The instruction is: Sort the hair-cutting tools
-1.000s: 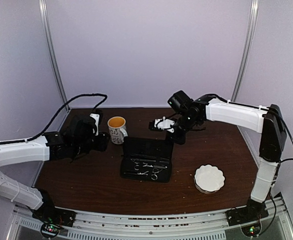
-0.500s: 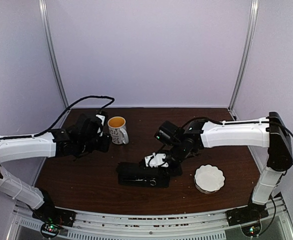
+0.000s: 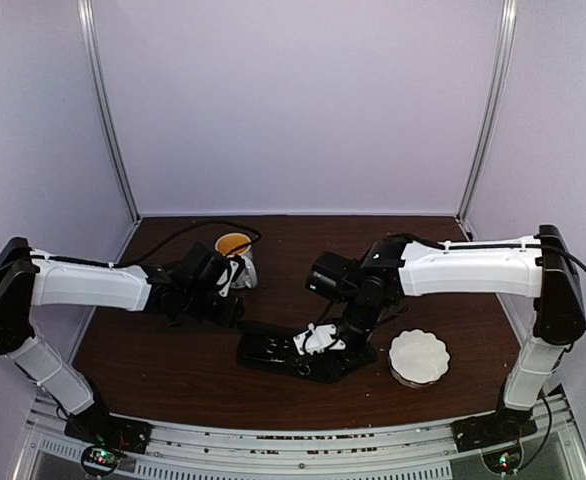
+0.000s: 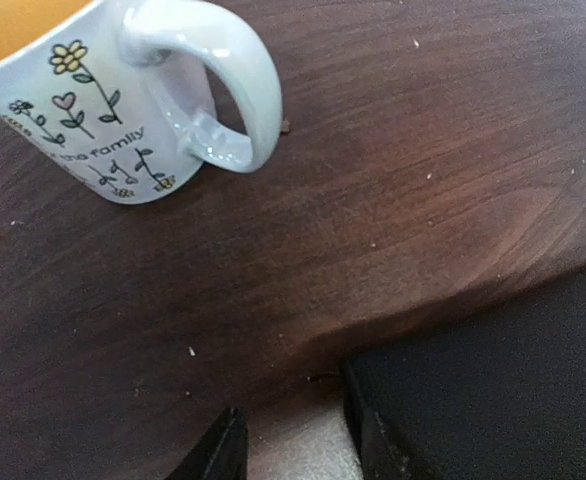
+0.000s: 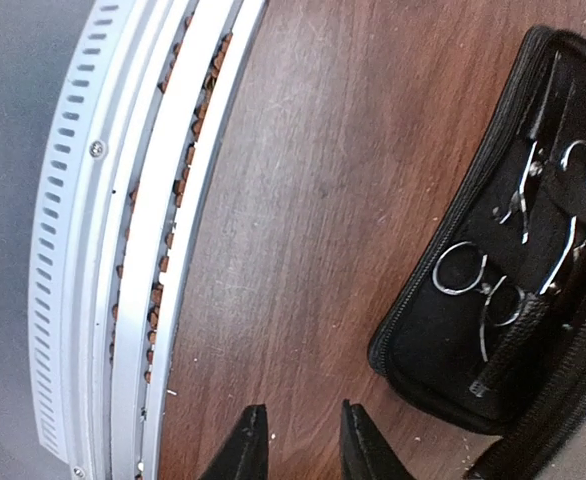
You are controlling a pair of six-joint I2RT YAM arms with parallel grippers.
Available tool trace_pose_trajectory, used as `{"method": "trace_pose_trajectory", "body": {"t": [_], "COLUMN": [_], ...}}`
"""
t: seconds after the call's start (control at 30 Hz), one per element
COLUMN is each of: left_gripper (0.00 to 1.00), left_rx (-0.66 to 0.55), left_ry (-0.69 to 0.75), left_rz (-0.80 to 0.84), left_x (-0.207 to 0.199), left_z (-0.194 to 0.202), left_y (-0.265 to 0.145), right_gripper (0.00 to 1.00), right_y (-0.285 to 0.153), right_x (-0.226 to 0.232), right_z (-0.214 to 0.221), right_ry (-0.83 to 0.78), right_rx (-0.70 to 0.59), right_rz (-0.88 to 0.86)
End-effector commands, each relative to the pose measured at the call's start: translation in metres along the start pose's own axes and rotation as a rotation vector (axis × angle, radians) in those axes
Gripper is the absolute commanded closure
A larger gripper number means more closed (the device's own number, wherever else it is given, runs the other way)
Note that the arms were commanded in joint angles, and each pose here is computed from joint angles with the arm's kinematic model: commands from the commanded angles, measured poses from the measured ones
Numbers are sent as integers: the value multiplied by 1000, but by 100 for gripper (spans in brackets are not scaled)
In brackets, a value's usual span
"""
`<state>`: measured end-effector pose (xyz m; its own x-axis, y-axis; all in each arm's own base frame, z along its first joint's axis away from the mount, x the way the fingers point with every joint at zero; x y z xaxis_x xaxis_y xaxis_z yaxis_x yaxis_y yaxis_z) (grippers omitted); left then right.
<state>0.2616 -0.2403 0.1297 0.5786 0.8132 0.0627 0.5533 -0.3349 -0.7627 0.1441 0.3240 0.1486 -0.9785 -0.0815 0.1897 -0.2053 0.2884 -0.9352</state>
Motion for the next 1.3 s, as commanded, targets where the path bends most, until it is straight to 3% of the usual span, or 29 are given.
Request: {"method": "trace_pose_trajectory", "body": {"t": [0.0, 0.17, 0.33, 0.47, 0.57, 0.77, 0.97, 1.1, 1.27], "left_gripper": [57, 58, 69, 73, 74, 75, 75, 74, 73], "left_rx": [-47, -23, 79, 125, 148, 178, 197, 168, 123], "left_ry": [24, 55, 79, 60, 43, 25, -10, -45, -74], "left_rz": [114, 148, 270, 334, 350, 358, 356, 350, 342], "left_x": [-13, -17, -33, -40, -42, -43, -41, -38, -34], "left_z": [-25, -28, -10, 4, 12, 26, 43, 51, 52], "left_y": [3, 10, 33, 38, 38, 40, 36, 24, 10], "right_gripper": [74, 74, 72, 68, 67, 67, 68, 69, 69], "right_y": [-40, -72, -99, -87, -73, -2, 55, 66, 45], "right_x": [6, -14, -45, -77, -88, -83, -73, -94, -111], "right_z": [-5, 0, 1, 6, -1, -15, -7, 11, 24], "right_ry": [-19, 24, 148, 255, 308, 272, 186, 146, 153], "right_rx": [-67, -143, -252, -288, -317, -172, 8, 110, 116], "right_rz": [-38, -52, 12, 194, 198, 120, 163, 314, 358]}}
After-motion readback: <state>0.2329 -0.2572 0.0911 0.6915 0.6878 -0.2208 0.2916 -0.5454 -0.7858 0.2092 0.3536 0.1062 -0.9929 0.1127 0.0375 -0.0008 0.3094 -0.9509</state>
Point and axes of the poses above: each gripper's point midway between its finger pads, its own y axis out along the fingers, its own x axis along the line the jaws close on, z = x × y, the point moved 6 cm from there along -y, back along the fingers, and after that the axes turned 12 degrees about y, right-handed, at the moved point
